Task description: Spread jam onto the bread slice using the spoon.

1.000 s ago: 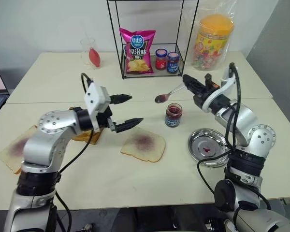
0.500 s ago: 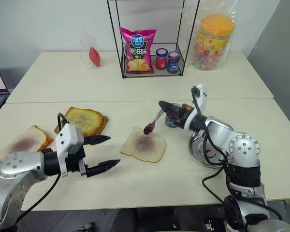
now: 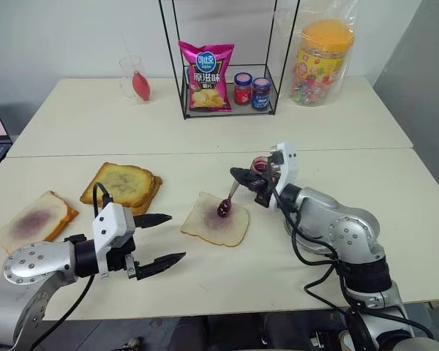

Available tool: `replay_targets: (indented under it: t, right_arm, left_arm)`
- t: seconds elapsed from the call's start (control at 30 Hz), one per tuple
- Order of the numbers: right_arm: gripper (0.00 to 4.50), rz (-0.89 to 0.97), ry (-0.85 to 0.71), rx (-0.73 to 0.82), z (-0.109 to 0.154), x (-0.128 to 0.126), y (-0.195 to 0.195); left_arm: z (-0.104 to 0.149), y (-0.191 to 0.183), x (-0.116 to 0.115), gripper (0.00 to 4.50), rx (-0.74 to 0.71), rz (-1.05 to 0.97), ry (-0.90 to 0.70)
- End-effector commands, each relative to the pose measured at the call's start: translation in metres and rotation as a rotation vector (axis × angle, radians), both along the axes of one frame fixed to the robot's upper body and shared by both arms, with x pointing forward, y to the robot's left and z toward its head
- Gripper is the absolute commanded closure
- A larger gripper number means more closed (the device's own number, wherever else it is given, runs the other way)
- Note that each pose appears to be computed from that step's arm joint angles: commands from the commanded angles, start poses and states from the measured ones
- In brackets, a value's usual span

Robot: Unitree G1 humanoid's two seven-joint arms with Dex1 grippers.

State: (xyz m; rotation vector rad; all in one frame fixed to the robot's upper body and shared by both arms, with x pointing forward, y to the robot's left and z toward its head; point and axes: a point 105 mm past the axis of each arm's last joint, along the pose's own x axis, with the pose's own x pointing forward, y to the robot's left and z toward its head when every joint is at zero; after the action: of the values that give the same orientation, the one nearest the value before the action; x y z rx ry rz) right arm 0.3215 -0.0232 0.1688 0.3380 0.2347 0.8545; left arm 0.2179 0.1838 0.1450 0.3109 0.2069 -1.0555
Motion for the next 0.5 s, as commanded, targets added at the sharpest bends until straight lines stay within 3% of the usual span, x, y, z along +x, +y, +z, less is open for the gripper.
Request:
replay_targets:
  t: [0.03,0.5]
  right_arm:
    - [4.47,0.052,-0.078,0.023,0.016,-0.007,0.008]
    - [4.47,0.110,-0.180,-0.012,0.027,-0.009,0.019]
  left_arm:
    - [0.004,-0.002,0.002,0.00,0.001,-0.009,-0.035]
    - [0.002,0.004,0.004,0.00,0.011,-0.001,-0.041]
